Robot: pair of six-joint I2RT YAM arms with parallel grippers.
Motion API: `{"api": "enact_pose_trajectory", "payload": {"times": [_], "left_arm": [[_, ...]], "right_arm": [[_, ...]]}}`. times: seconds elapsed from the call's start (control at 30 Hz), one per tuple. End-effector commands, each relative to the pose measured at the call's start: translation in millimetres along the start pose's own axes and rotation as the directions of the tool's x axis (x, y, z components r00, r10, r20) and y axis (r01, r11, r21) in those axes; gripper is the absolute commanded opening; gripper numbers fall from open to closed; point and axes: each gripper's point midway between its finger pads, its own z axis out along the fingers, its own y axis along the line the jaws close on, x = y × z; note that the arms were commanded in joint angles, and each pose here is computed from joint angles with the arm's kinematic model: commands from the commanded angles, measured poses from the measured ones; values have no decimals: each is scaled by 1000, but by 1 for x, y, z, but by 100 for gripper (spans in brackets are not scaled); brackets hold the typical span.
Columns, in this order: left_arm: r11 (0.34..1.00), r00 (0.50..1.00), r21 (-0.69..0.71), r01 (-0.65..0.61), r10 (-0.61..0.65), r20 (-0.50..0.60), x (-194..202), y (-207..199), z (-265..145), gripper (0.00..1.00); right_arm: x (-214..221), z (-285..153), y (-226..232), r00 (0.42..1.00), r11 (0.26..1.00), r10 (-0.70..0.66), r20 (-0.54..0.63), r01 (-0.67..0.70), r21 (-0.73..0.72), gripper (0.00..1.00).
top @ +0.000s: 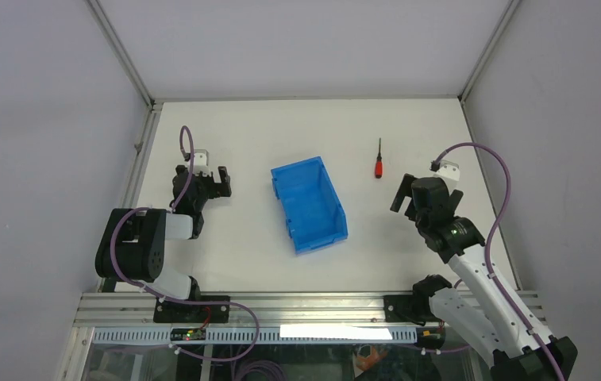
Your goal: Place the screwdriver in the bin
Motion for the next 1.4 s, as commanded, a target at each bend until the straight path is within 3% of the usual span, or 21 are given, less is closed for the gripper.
{"api": "enact_pose_trajectory", "payload": {"times": [0.0,0.17,0.37,0.47,0.63,0.93,1.07,1.27,1.37], "left_arm": [[1000,998,14,15,-16,54,-17,-5,0,99],[1000,998,15,16,-16,54,-17,-5,0,99],[1000,998,14,16,-17,54,-17,-5,0,99],[1000,998,15,16,-17,55,-17,-5,0,99],[1000,998,14,15,-16,55,-17,-4,0,99],[1000,998,14,16,-16,55,-17,-5,0,99],[1000,998,15,15,-16,54,-17,-5,0,99],[1000,998,14,15,-16,55,-17,-5,0,99],[1000,998,15,15,-16,54,-17,-5,0,99]], "right_arm": [[-4,0,1,1000,1000,18,12,-19,2,99],[-7,5,19,1000,998,-12,-18,11,-61,99],[-61,8,74,999,978,-53,-4,51,-201,99],[-79,33,97,991,976,-127,-30,120,-182,99],[-75,89,127,952,962,-252,-175,228,-149,99],[-51,171,128,892,963,-270,-363,253,-94,95],[-28,195,121,864,970,-242,-441,223,-95,90],[9,219,113,828,982,-188,-528,164,-92,75],[19,226,115,818,984,-176,-547,142,-104,58]]}}
